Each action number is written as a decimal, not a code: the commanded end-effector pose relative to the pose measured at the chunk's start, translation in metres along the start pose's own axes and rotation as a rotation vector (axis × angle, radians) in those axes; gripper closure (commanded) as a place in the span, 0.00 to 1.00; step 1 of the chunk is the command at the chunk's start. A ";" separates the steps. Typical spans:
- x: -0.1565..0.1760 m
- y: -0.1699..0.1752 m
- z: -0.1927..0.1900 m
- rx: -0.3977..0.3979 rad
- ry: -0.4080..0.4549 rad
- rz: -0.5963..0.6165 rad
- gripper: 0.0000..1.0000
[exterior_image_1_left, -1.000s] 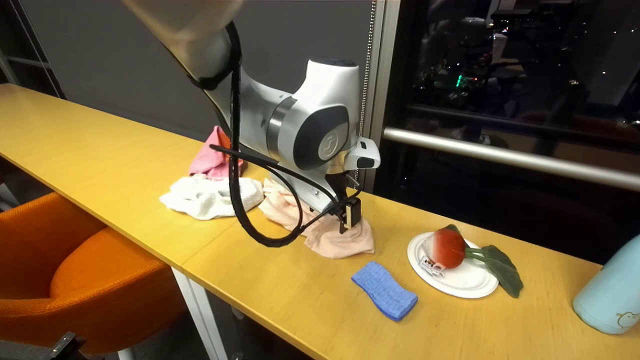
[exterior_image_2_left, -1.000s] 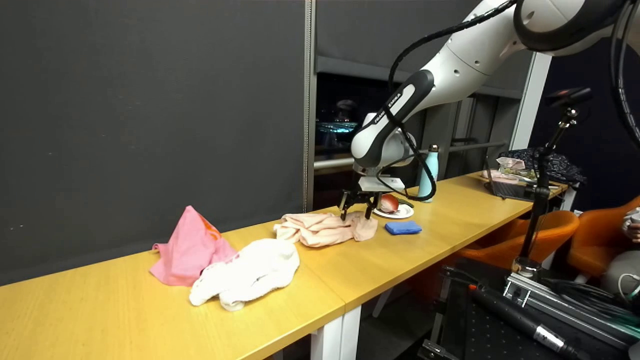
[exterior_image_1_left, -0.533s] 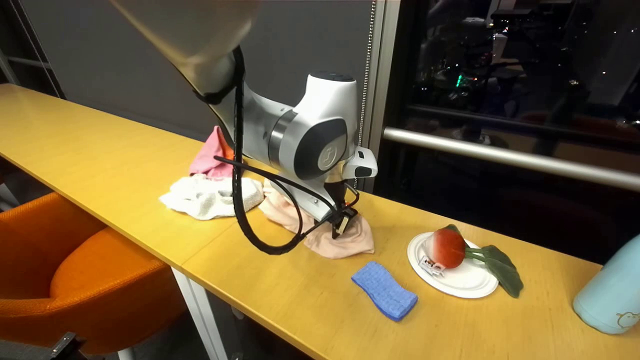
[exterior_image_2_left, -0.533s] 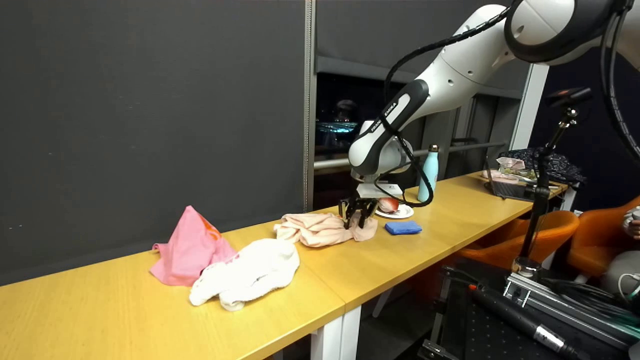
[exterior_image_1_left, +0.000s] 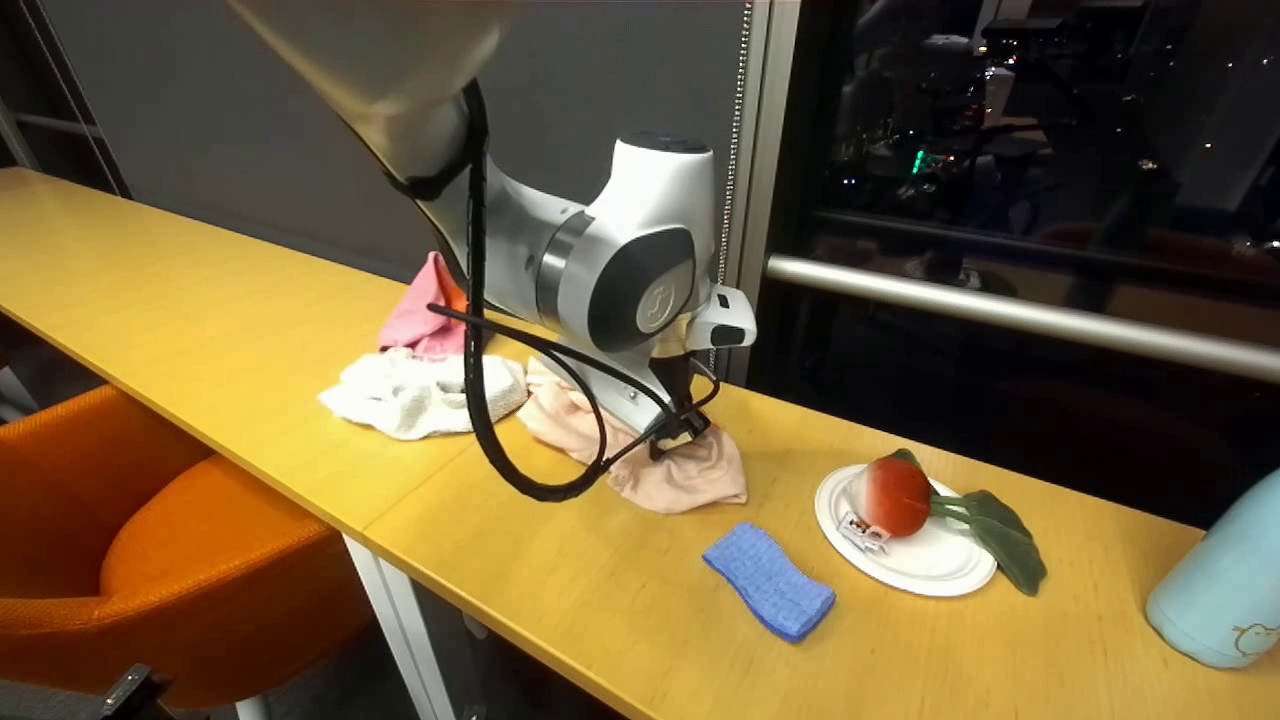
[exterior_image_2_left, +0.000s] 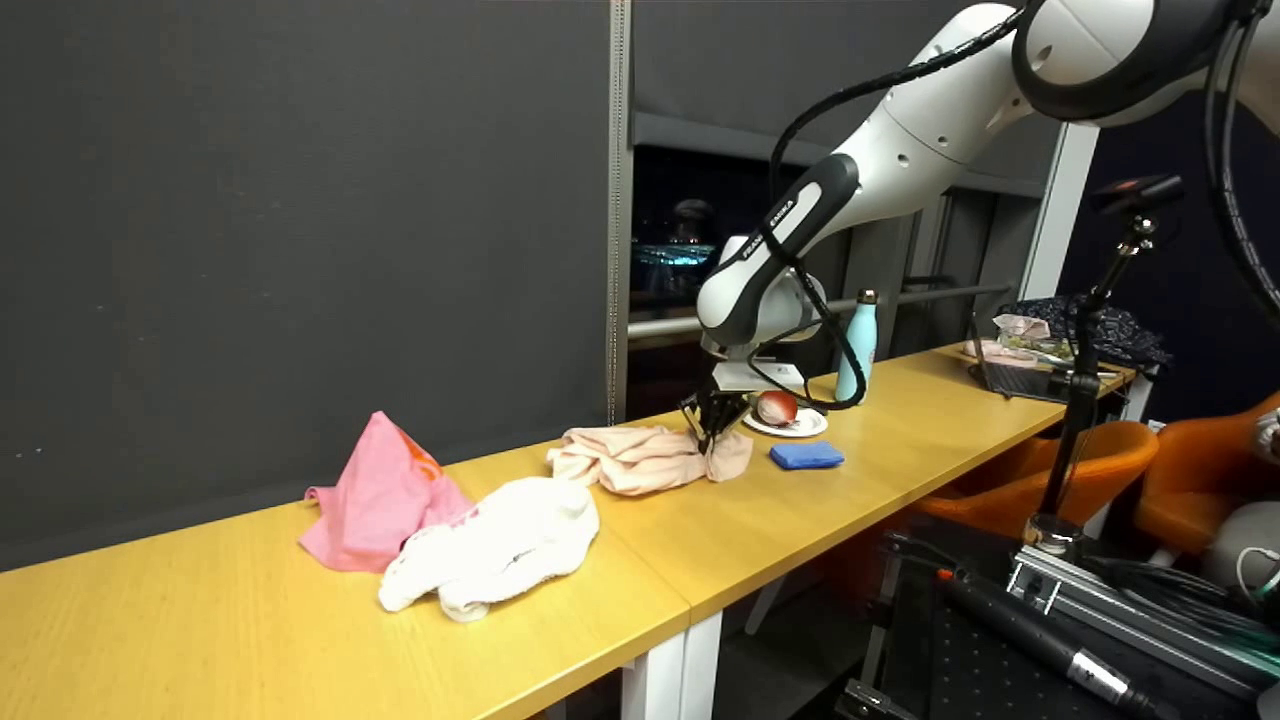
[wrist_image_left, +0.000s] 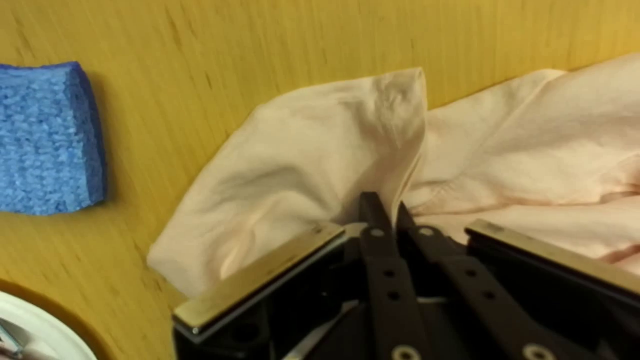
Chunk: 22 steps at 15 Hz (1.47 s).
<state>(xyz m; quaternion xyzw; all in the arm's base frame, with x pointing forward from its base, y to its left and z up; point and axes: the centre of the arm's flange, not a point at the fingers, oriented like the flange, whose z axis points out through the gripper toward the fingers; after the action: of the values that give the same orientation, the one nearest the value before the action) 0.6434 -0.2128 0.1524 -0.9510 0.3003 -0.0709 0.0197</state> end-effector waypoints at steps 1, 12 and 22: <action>-0.011 -0.008 -0.037 0.021 -0.004 0.008 0.99; -0.046 -0.066 -0.147 0.093 0.069 -0.072 0.99; -0.074 -0.069 -0.216 0.136 0.125 -0.110 0.99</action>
<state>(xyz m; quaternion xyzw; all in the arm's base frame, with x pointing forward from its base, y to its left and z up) 0.6154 -0.0990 0.3314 -0.9609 0.2315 -0.1401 0.0589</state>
